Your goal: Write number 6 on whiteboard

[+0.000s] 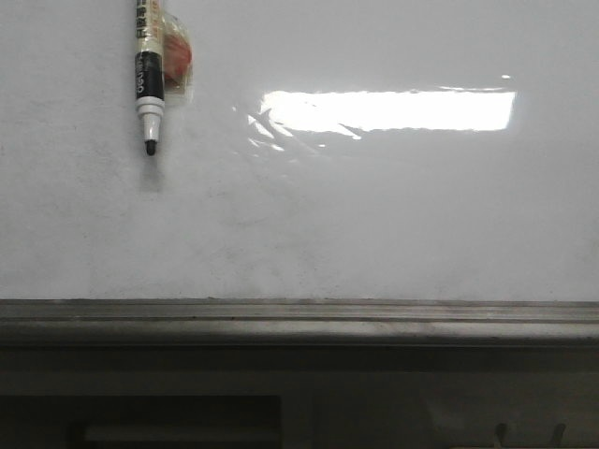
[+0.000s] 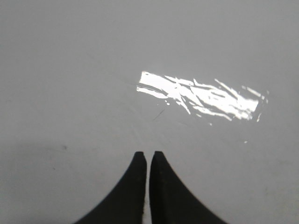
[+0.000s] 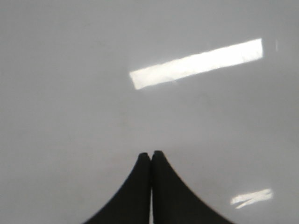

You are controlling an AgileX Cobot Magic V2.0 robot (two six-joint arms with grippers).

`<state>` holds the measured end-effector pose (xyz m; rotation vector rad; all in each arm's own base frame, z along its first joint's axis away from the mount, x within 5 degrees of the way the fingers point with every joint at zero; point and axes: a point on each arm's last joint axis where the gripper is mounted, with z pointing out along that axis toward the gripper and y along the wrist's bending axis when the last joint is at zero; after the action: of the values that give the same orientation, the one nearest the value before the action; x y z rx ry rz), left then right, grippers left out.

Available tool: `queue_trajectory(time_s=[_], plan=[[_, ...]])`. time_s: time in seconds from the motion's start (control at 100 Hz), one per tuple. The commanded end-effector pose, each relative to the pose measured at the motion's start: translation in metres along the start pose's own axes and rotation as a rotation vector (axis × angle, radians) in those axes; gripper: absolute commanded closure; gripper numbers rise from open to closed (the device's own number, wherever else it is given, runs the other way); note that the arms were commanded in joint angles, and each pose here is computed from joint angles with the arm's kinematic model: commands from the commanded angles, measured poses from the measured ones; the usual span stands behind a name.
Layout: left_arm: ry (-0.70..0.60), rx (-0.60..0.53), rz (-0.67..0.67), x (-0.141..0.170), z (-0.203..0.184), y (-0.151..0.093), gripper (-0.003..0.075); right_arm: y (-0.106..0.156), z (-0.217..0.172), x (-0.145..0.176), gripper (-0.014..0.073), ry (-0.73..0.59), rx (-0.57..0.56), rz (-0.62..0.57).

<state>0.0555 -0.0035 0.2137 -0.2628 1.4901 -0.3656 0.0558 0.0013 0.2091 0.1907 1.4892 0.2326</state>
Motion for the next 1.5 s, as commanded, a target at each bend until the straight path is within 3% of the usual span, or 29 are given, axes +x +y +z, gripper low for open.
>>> queue_trajectory(time_s=[0.0,0.06,0.15,0.27,0.5,0.74,0.84,0.94,1.01,1.05,1.1,1.32,1.49], plan=[[-0.074,-0.015,-0.233,0.005,-0.002,0.007,0.0741,-0.004,-0.001,-0.004,0.0648,-0.087,0.027,0.146],[-0.080,-0.009,-0.322,0.002,-0.002,0.006,0.0741,0.000,-0.002,-0.009,0.0648,-0.073,0.005,0.149],[-0.061,0.036,-0.324,-0.011,-0.004,-0.005,0.0741,0.009,-0.004,-0.021,0.0646,-0.033,-0.043,0.136],[-0.016,0.098,-0.232,-0.041,-0.006,-0.025,0.0741,0.022,-0.003,-0.043,0.0646,0.049,-0.093,0.089],[0.261,0.103,0.008,-0.090,0.013,-0.057,0.0741,0.041,0.027,-0.083,0.0646,0.331,-0.117,-0.038],[0.374,0.190,0.109,-0.117,0.032,-0.078,0.0736,0.052,0.051,-0.108,0.0620,0.430,-0.143,-0.047],[0.397,0.266,0.151,-0.117,0.035,-0.085,0.0657,0.055,0.053,-0.112,0.0454,0.436,-0.162,-0.048],[0.442,0.321,0.122,-0.113,0.041,-0.091,0.0446,0.056,0.053,-0.111,0.0160,0.452,-0.171,-0.049],[0.467,0.347,0.088,-0.110,0.046,-0.094,0.0285,0.056,0.054,-0.109,0.0048,0.467,-0.173,-0.049],[0.475,0.361,0.068,-0.109,0.050,-0.097,0.0216,0.056,0.054,-0.109,0.0037,0.473,-0.174,-0.049],[0.482,0.382,0.048,-0.107,0.055,-0.100,0.0185,0.056,0.054,-0.108,0.0046,0.477,-0.175,-0.049],[0.542,0.507,-0.009,-0.090,0.083,-0.119,0.0231,0.057,0.054,-0.109,0.0075,0.477,-0.179,-0.035],[0.603,0.504,0.005,-0.065,0.109,-0.132,0.0231,0.057,0.054,-0.108,0.0075,0.481,-0.180,-0.035]])
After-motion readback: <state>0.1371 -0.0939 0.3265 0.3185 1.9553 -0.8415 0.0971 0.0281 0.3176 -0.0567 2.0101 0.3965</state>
